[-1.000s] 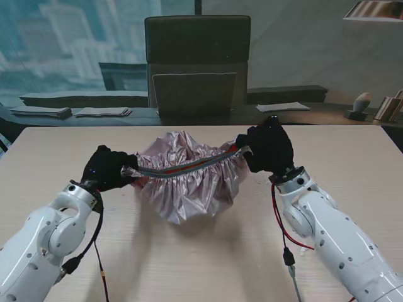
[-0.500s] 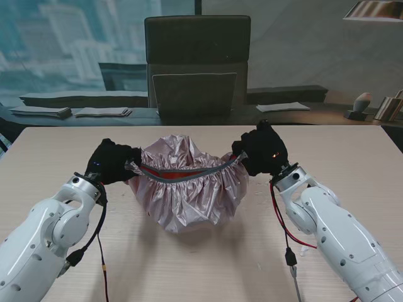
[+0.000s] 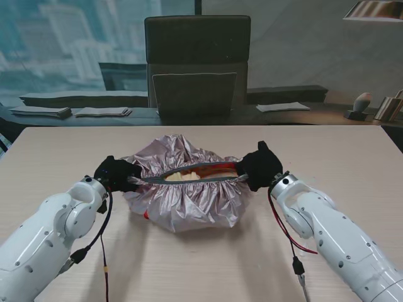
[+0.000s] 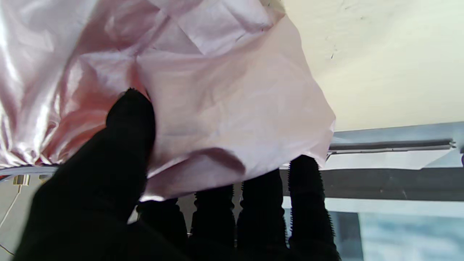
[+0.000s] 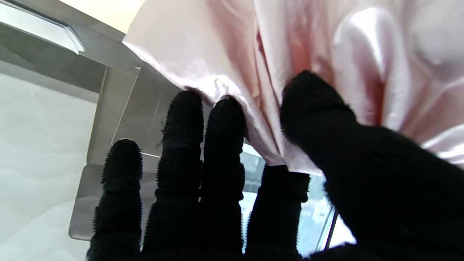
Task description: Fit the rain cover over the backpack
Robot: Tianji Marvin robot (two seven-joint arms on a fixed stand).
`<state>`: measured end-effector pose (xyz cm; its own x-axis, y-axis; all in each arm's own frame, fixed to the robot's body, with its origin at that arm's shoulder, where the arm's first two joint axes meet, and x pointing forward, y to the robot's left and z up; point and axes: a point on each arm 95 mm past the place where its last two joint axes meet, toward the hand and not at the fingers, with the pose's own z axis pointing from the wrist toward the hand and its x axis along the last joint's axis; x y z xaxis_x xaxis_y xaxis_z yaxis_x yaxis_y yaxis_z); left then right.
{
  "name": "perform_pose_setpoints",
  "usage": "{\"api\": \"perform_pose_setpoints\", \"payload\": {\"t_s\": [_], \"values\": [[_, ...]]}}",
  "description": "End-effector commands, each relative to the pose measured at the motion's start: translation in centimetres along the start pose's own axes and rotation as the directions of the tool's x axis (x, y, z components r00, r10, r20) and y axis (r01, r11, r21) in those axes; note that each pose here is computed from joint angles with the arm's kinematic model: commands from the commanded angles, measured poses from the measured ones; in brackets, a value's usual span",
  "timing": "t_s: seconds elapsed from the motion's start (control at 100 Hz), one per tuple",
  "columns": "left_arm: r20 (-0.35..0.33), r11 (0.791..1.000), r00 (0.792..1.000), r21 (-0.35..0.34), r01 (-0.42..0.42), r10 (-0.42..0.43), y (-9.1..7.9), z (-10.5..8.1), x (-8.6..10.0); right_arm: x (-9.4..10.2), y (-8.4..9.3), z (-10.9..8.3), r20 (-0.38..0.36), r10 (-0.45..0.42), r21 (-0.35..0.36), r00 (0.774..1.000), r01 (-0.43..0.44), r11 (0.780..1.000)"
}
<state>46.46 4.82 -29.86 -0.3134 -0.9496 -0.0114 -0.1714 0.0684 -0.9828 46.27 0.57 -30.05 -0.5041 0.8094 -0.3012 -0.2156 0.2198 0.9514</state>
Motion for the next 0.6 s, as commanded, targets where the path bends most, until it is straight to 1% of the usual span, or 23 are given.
{"api": "perform_pose_setpoints", "payload": {"t_s": [0.0, 0.12, 0.23, 0.28, 0.33, 0.39, 0.45, 0.59], "values": [[0.000, 0.999, 0.999, 0.003, 0.045, -0.045, 0.7, 0.3, 0.0, 0.0, -0.8, -0.2, 0.010, 0.002, 0.013, 1.000, -0.003, 1.000], [-0.016, 0.991, 0.992, 0.057, 0.123, -0.122, 0.7, 0.4, 0.8, 0.3, -0.8, -0.2, 0.017, 0.036, -0.007, 0.999, -0.036, 0.999], [-0.024, 0.984, 0.987, 0.075, 0.163, -0.161, 0.6, -0.2, 1.3, 0.5, -0.6, -0.3, 0.025, 0.091, -0.047, 0.996, -0.090, 0.995], [-0.029, 0.979, 0.983, 0.087, 0.184, -0.182, 0.5, -0.5, 1.5, 0.6, -0.4, -0.4, 0.030, 0.139, -0.079, 0.990, -0.136, 0.988], [-0.033, 0.976, 0.981, 0.104, 0.193, -0.191, 0.4, -0.7, 1.7, 0.8, -0.3, -0.5, 0.035, 0.185, -0.091, 0.982, -0.181, 0.979], [-0.039, 0.970, 0.978, 0.123, 0.209, -0.206, 0.2, -1.1, 1.8, 0.9, 0.0, -0.7, 0.040, 0.237, -0.081, 0.971, -0.233, 0.969], [-0.058, 0.958, 0.968, 0.140, 0.250, -0.244, 0.0, -1.3, 1.9, 0.9, 0.2, -0.9, 0.039, 0.278, -0.075, 0.960, -0.274, 0.959], [-0.125, 0.938, 0.943, 0.129, 0.322, -0.307, -0.7, -2.3, 2.4, 0.9, 0.7, -1.2, 0.029, 0.340, -0.078, 0.940, -0.337, 0.938]]}}
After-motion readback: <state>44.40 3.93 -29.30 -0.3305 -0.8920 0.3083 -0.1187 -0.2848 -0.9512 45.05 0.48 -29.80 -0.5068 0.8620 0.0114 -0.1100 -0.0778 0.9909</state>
